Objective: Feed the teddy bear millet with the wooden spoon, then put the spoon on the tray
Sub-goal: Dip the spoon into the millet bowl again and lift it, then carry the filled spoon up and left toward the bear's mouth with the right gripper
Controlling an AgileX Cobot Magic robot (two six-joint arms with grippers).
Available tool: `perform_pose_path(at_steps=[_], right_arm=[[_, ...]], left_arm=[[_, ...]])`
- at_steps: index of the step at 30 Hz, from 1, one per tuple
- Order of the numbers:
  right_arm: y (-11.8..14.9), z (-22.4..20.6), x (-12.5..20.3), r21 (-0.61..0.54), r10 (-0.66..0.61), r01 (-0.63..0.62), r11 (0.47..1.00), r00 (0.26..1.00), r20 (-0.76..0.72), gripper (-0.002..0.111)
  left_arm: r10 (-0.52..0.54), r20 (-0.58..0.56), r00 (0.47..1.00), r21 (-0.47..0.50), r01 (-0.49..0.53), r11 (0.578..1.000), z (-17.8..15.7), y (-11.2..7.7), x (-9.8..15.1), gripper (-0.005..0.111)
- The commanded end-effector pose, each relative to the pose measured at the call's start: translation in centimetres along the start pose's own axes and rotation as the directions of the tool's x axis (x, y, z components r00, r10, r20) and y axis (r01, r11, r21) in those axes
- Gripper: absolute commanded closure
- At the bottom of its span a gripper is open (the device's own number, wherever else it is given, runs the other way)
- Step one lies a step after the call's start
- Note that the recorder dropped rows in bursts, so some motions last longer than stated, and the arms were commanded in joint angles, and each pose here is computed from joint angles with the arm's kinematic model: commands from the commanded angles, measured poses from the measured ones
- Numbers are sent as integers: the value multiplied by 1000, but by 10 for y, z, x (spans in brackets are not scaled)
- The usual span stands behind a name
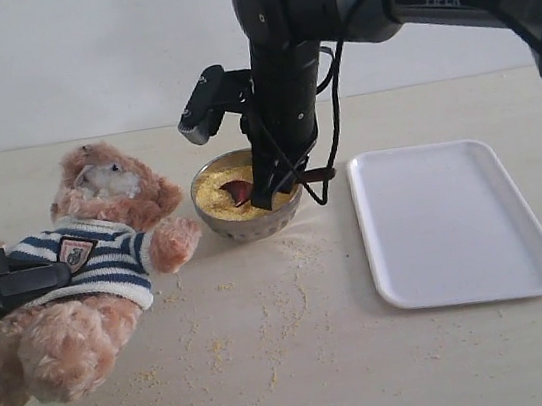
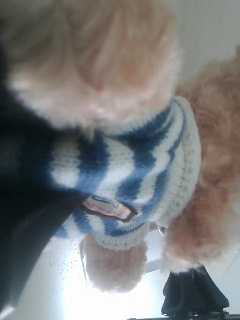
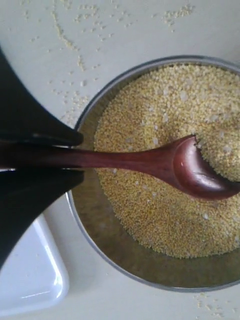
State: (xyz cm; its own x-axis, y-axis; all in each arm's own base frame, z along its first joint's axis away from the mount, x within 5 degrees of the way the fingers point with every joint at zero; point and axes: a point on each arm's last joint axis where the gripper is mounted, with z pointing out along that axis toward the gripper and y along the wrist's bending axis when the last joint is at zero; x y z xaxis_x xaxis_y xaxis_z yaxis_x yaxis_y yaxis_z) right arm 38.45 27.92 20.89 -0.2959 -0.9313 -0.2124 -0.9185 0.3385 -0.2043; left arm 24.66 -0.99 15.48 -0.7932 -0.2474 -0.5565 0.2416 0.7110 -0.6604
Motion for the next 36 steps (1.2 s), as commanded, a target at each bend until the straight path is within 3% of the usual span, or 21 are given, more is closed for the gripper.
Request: perform_pose_path(at_steps=[1, 8, 23, 29, 36], right_arm=[[-7, -19, 5, 0, 39, -39, 999, 999, 15, 109], [-20, -22, 20, -54, 111, -111, 992, 994, -2, 109], [-17, -29, 18, -136, 103, -97, 986, 994, 39, 109], [-38, -40, 35, -341, 272, -207, 917, 950, 155, 109], [-47, -43, 42, -345, 277, -203, 916, 944, 180, 109]], left_arm=[[5, 15, 1000, 17, -6, 1000, -1, -4, -2, 102], [5, 15, 1000, 17, -6, 1000, -1, -4, -2, 102], [6, 14, 1000, 18, -7, 1000, -1, -4, -2, 102], [3, 9, 1000, 18, -3, 1000, -1, -4, -1, 102], [-32, -16, 999, 26, 32, 999, -1, -4, 1, 102]])
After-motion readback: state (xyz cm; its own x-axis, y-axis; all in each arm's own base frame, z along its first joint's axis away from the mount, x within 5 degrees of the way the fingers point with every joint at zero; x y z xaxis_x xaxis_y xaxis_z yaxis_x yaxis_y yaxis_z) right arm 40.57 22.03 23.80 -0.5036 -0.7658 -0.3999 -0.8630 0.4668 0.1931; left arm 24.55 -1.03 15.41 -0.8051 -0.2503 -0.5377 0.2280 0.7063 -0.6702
